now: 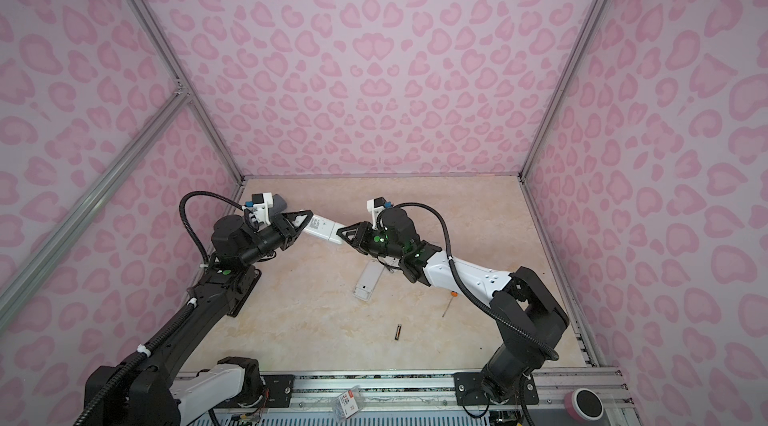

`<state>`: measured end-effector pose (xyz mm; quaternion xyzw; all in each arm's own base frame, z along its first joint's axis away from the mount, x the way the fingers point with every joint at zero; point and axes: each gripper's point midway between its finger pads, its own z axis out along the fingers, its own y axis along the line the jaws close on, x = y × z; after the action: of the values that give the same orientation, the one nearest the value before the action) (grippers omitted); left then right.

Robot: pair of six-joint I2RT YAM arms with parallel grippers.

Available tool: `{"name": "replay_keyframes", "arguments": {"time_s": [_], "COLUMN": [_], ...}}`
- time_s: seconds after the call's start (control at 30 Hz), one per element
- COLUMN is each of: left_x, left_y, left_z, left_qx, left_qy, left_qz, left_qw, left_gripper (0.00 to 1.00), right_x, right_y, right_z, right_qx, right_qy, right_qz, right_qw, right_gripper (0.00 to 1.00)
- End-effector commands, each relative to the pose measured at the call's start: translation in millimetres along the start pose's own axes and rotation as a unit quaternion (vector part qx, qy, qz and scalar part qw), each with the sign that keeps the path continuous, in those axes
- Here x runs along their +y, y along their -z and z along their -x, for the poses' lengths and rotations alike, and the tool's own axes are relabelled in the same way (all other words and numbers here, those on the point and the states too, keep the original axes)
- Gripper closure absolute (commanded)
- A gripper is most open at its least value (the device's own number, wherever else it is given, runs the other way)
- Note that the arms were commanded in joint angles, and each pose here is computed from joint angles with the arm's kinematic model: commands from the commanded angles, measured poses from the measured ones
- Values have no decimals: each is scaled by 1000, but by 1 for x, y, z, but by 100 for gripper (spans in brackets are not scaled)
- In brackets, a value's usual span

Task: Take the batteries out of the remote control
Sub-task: 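Hold the small white remote with both grippers and raise it above the table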

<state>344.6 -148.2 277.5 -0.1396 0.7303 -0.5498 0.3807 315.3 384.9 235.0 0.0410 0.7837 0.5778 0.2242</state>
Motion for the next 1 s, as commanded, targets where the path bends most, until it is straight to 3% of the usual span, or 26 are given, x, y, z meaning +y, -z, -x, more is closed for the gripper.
{"name": "replay_keyframes", "arguments": {"time_s": [0.0, 0.97], "left_x": [-17, 9], "left_y": [0, -1], "left_z": [-2, -8], "left_qx": [12, 18], "left_qy": [-21, 0], "left_qz": [-37, -10], "left_qw": [999, 1000], "left_gripper": [96, 96], "right_x": [-8, 2], "right_y": [2, 9], "right_z": [0, 2], "right_qx": [-3, -5], "right_qy": [7, 28], "right_qz": [-11, -4], "right_qw": [1000, 1000], "right_gripper": [83, 90]}}
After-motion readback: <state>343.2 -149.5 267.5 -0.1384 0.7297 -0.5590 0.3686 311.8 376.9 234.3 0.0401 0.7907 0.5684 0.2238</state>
